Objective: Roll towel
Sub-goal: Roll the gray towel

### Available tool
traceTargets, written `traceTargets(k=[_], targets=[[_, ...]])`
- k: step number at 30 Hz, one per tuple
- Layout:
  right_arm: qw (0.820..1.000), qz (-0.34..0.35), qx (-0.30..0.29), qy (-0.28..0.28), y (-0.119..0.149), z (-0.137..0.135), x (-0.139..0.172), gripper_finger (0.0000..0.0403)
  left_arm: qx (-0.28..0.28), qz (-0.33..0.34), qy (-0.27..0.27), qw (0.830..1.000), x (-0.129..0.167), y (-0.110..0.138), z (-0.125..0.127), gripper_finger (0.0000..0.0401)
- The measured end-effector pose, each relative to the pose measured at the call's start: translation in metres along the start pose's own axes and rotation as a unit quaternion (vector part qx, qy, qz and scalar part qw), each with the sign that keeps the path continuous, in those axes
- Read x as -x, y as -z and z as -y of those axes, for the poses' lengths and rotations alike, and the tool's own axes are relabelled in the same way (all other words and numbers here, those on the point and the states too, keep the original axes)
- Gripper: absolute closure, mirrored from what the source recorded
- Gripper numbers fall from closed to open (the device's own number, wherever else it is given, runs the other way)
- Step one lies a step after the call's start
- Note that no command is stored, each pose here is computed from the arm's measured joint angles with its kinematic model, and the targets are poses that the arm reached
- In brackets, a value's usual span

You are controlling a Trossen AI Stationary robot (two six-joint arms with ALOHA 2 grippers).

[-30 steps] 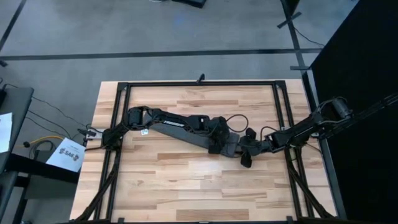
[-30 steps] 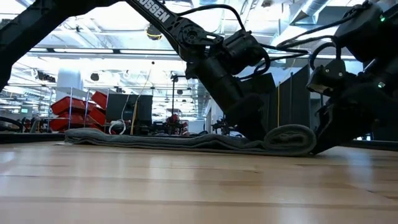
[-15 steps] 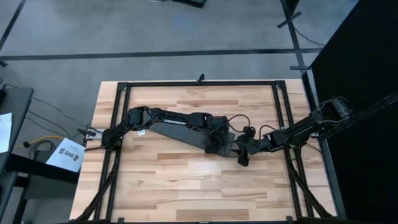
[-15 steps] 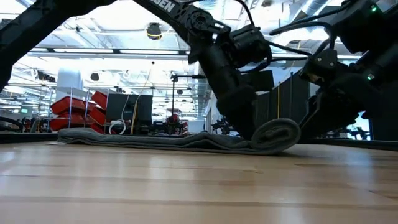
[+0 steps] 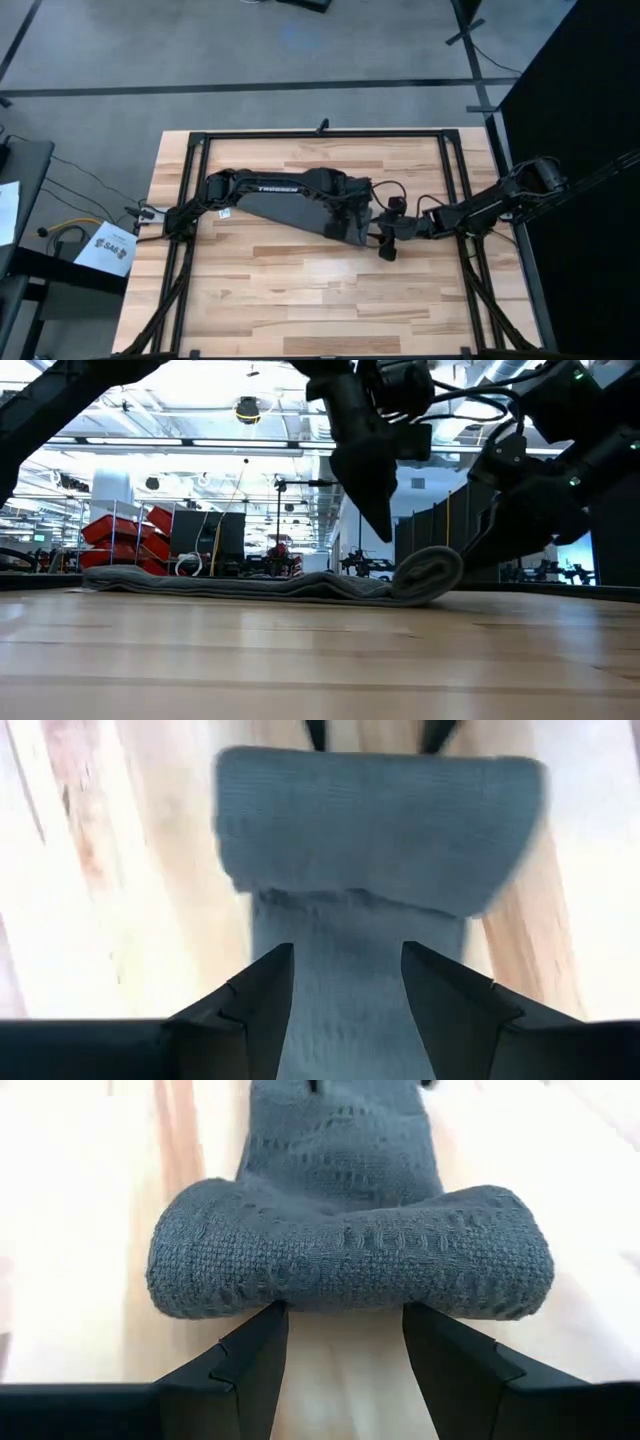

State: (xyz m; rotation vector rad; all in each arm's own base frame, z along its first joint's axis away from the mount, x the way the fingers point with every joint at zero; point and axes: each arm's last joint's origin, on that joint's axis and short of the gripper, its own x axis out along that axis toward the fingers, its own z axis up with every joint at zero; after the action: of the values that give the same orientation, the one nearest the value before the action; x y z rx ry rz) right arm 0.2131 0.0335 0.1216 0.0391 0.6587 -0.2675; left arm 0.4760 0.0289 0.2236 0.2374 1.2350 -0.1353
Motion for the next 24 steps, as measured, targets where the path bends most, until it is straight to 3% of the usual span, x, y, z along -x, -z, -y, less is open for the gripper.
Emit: traceTargets(k=[10, 18, 24], targets=[[0.999, 0.041, 0.014, -0.010, -0.014, 0.014, -0.007, 0.0214, -0.015, -0.006, -0.006, 1.000, 0.032, -0.006, 0.018, 0.0227], [0.998, 0.020, 0.059, -0.004, -0.024, 0.013, -0.043, 0.0214, -0.001, 0.006, -0.027, 1.000, 0.064, -0.006, 0.031, 0.0227], [0.995, 0.038, 0.093, 0.003, -0.042, 0.012, -0.057, 0.0214, 0.007, -0.030, -0.035, 0.999, 0.067, 0.000, 0.041, 0.0227]])
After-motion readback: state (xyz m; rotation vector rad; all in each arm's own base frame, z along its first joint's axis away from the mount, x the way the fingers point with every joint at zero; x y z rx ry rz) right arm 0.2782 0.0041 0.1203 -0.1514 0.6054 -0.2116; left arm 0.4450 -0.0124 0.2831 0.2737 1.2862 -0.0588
